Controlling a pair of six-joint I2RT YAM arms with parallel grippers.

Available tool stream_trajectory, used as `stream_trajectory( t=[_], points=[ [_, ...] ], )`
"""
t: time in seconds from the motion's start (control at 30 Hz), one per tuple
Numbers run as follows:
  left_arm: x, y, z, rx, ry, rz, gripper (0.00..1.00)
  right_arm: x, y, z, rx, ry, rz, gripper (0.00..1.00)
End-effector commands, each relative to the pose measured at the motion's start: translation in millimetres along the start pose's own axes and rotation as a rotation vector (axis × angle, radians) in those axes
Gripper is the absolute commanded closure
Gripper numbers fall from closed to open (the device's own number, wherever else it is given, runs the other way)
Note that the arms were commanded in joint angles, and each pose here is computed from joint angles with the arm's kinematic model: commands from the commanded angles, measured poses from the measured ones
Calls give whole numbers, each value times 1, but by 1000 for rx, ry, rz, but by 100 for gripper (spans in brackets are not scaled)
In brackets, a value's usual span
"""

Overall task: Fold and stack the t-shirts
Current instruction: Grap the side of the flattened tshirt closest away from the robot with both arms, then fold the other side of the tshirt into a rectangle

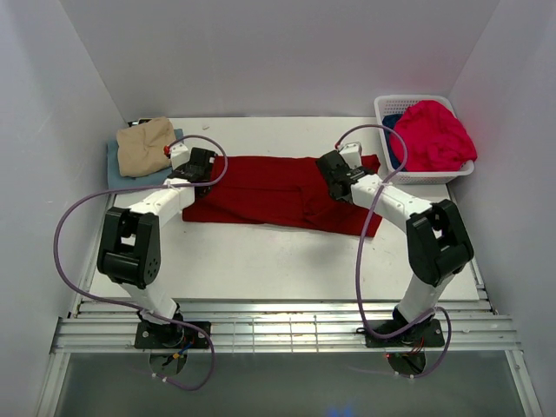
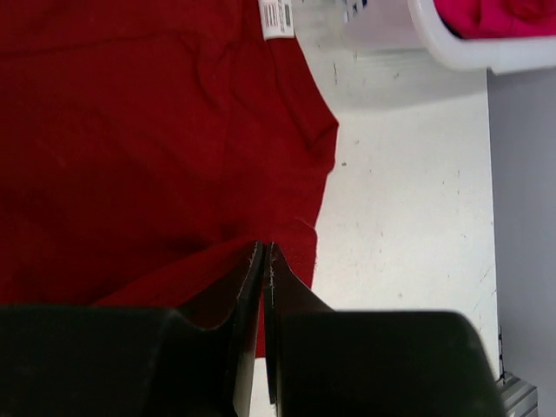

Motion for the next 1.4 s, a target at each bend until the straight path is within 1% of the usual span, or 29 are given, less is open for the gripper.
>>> stream_trajectory(
  t=[0.0, 0.03, 0.13, 0.37, 0.47, 0.63, 1.07, 1.2, 1.37],
  points=[
    [-8, 28, -4, -9, 0, -51, 100, -8, 41, 11, -10, 20, -61, 92],
    [-9, 36, -7, -3, -7, -67, 100, -11, 43, 12, -9, 19, -56, 92],
    [-17, 42, -13, -23, -6, -71, 100, -21, 53, 17, 1, 15, -54, 92],
    [-28, 44, -17, -42, -4, -64, 100, -31, 61, 15, 8, 6, -46, 92],
    [-27, 41, -15, -45, -6, -56, 100, -30, 64, 12, 4, 5, -50, 92],
    [-17, 43, -3, -19, 3, -93, 100, -24, 66, 3, -17, 5, -60, 92],
    [-22, 37, -8, -38, -14, -78, 100, -30, 80, -4, -25, -18, -72, 92],
    [-27, 37, -13, -52, -17, -69, 100, -34, 89, -3, -30, -22, -78, 92],
    [-34, 35, -18, -66, -18, -60, 100, -40, 112, 5, -27, -18, -104, 92]
  ],
)
Point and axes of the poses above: each gripper's point midway between its finger pads, its own x axis back along the fingers, its own z axis along the line the jaws close on, y = z × x, the point moved 1 cm from there along x, back along the fingers, and after that the axes turned 14 degrees about -x, right-handed, at the moved point
